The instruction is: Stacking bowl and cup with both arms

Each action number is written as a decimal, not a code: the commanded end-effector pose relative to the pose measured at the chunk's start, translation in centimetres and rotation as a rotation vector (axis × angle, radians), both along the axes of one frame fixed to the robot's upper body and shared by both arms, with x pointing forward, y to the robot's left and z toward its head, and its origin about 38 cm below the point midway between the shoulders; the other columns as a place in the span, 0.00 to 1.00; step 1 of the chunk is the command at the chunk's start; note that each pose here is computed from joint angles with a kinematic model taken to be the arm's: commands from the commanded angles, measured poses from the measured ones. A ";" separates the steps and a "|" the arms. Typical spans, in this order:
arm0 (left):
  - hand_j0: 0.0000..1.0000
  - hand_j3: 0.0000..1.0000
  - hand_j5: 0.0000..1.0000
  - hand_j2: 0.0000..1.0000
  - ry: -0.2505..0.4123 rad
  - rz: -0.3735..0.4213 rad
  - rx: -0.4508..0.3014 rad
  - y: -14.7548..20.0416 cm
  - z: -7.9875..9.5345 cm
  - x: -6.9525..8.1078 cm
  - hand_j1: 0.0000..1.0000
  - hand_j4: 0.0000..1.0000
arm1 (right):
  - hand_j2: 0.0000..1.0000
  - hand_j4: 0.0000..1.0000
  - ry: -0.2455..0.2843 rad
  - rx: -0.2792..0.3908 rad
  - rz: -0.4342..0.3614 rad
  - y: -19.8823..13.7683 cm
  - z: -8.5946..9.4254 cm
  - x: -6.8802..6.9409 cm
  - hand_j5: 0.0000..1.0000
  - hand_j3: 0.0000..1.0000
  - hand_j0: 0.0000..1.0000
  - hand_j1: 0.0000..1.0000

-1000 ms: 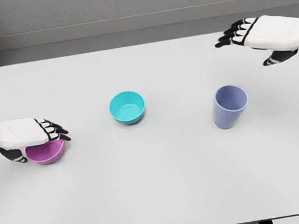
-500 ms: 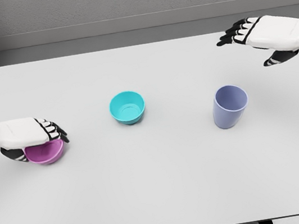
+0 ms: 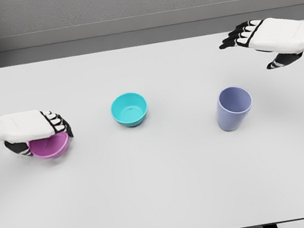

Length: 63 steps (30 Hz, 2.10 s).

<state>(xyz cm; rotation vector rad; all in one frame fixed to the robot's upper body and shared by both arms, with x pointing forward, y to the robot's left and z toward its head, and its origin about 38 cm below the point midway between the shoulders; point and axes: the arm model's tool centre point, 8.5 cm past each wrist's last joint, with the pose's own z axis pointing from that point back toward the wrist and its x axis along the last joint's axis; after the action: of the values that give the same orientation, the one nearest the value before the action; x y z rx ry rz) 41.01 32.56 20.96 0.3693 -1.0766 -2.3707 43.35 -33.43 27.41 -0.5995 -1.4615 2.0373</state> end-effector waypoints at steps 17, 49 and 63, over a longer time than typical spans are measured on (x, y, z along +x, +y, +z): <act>0.53 0.53 0.53 0.53 -0.097 -0.097 -0.152 -9.2 3.5 5.8 0.53 0.53 | 1.00 1.00 0.002 0.001 0.007 0.2 0.0 -0.3 1.00 1.00 1.00 1.00; 0.58 0.58 0.58 0.58 -0.055 -0.192 -0.163 -17.8 3.0 8.5 0.58 0.58 | 1.00 1.00 0.016 -0.060 0.014 -1.9 1.4 -2.4 1.00 1.00 1.00 1.00; 0.60 0.60 0.60 0.60 -0.009 -0.197 -0.137 -16.8 1.7 7.8 0.60 0.60 | 1.00 1.00 -0.004 -0.053 0.042 -0.9 1.9 -2.6 1.00 1.00 1.00 1.00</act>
<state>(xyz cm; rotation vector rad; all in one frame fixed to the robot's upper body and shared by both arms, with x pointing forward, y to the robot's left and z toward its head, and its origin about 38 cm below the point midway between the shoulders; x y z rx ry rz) 48.79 15.70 22.70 0.2388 -1.3264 -2.4513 40.79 -34.40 29.28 -0.6029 -1.4312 2.1184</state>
